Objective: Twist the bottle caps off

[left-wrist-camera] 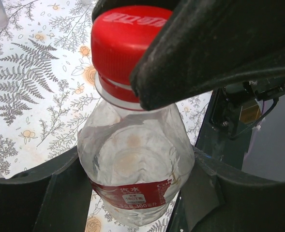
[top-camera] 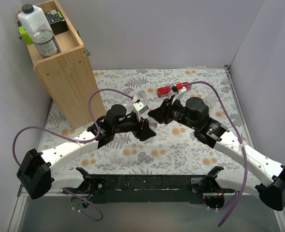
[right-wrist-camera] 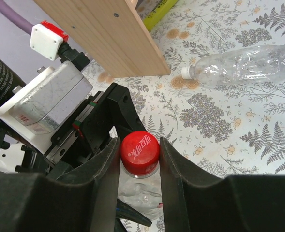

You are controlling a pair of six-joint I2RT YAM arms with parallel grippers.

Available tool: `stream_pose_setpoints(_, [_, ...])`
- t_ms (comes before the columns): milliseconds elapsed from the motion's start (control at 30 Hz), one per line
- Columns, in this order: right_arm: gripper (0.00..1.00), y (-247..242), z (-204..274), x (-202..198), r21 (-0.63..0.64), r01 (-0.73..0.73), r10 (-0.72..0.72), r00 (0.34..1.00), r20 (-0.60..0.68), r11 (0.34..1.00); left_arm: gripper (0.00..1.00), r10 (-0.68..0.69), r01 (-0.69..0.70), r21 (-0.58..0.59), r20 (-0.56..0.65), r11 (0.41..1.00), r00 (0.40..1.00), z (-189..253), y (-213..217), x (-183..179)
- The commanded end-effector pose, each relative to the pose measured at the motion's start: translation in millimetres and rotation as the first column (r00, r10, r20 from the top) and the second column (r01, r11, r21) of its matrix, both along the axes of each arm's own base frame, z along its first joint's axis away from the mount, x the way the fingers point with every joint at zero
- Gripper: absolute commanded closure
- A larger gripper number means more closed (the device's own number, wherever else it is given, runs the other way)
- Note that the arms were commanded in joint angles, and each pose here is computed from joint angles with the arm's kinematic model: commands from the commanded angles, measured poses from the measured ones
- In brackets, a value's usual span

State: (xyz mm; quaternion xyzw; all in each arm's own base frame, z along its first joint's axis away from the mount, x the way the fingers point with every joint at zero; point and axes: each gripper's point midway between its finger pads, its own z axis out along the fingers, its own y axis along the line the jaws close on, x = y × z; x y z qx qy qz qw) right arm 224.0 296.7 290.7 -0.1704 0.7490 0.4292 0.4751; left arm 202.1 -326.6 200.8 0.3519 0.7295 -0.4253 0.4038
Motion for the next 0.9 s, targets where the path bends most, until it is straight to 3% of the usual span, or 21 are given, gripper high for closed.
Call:
stream_pose_setpoints(0, [0.99, 2, 35, -13, 0.056, -0.087, 0.078, 0.986, 0.149, 0.995, 0.82, -0.110, 0.114, -0.074, 0.053, 0.991, 0.992, 29, -7, -19])
stream_pose_setpoints(167, [0.99, 7, 52, -42, 0.029, -0.292, 0.272, 0.917, 0.292, 0.956, 0.82, -0.301, 0.310, -0.169, 0.074, 0.936, 0.951, 48, -10, -51])
stream_pose_setpoints(300, [0.99, 7, 59, -74, 0.026, -0.494, 0.455, 0.819, 0.349, 0.869, 0.82, -0.539, 0.543, -0.245, 0.086, 0.803, 0.838, 62, -2, -95])
stream_pose_setpoints(433, [0.99, 4, 66, -101, 0.021, -0.647, 0.590, 0.708, 0.389, 0.762, 0.82, -0.640, 0.642, -0.275, 0.111, 0.715, 0.760, 69, 6, -115])
stream_pose_setpoints(500, [0.99, 1, 66, -111, 0.015, -0.702, 0.641, 0.658, 0.394, 0.712, 0.82, -0.648, 0.652, -0.274, 0.117, 0.707, 0.753, 69, 7, -117])
stream_pose_setpoints(633, [0.99, -1, 68, -116, 0.003, -0.727, 0.664, 0.629, 0.405, 0.687, 0.82, -0.646, 0.648, -0.267, 0.109, 0.713, 0.755, 67, 6, -115])
stream_pose_setpoints(800, [0.99, -4, 69, -103, 0.002, -0.668, 0.614, 0.685, 0.391, 0.744, 0.82, -0.598, 0.602, -0.251, 0.101, 0.758, 0.795, 64, 1, -105])
stream_pose_setpoints(867, [0.84, -7, 70, -100, 0.004, -0.644, 0.592, 0.706, 0.388, 0.765, 0.82, -0.543, 0.549, -0.233, 0.096, 0.803, 0.834, 60, -2, -93])
